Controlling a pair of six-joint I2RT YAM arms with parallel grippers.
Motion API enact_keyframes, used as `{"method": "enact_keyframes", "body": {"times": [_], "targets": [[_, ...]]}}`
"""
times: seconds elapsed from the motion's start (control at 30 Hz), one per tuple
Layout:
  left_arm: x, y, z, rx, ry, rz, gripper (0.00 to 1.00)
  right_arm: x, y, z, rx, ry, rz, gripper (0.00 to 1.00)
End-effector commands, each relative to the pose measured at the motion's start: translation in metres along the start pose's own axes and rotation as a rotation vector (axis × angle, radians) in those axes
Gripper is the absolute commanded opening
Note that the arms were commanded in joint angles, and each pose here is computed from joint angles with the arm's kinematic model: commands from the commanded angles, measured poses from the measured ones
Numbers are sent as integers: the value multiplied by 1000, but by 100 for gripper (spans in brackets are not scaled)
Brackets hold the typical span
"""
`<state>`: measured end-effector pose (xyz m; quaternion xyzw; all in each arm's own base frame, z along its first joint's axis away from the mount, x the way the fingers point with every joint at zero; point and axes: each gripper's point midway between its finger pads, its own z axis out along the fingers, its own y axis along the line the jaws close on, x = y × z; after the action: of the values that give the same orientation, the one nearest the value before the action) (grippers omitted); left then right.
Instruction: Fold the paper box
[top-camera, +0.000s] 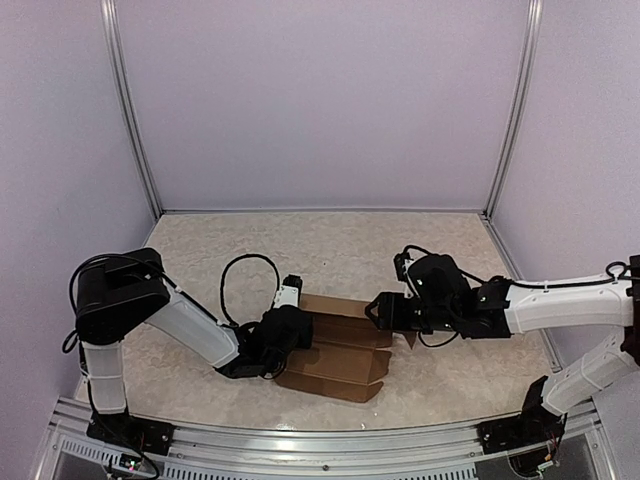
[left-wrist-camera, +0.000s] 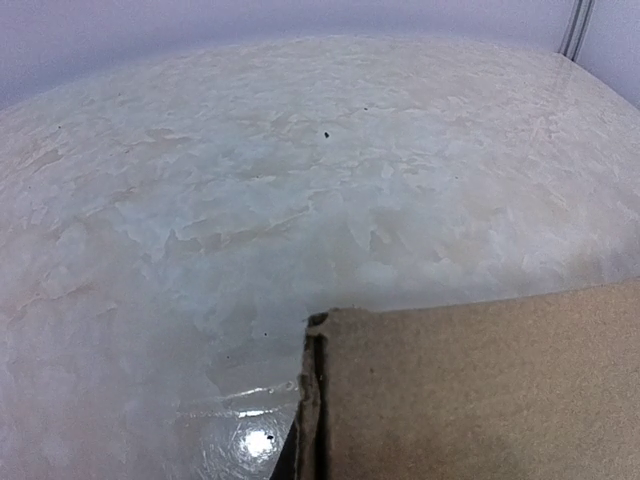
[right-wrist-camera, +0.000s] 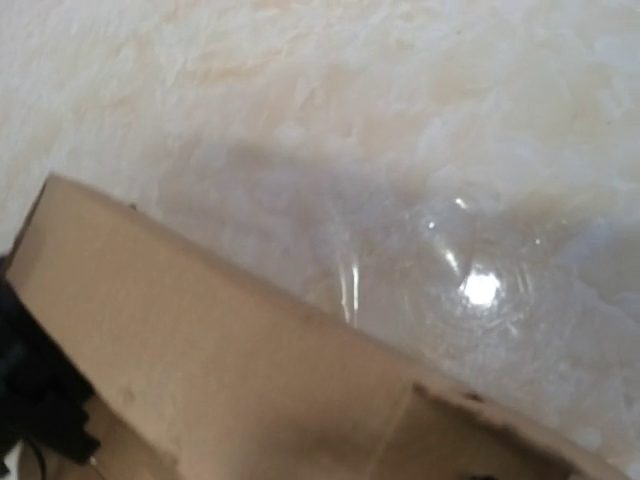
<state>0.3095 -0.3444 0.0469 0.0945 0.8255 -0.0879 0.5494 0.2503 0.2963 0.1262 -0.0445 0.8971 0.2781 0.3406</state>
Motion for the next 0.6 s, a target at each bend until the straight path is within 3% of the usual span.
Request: {"method": "enact_keyframes", "body": {"times": [0.0,0.57], "targets": [[-12,-5,-6,8,-15,-41,0,-7,-3,5,1,-31,93,61],[-22,-11,-11,42,-13,-124,0,-7,4,16,-72,-54,226,59]]}}
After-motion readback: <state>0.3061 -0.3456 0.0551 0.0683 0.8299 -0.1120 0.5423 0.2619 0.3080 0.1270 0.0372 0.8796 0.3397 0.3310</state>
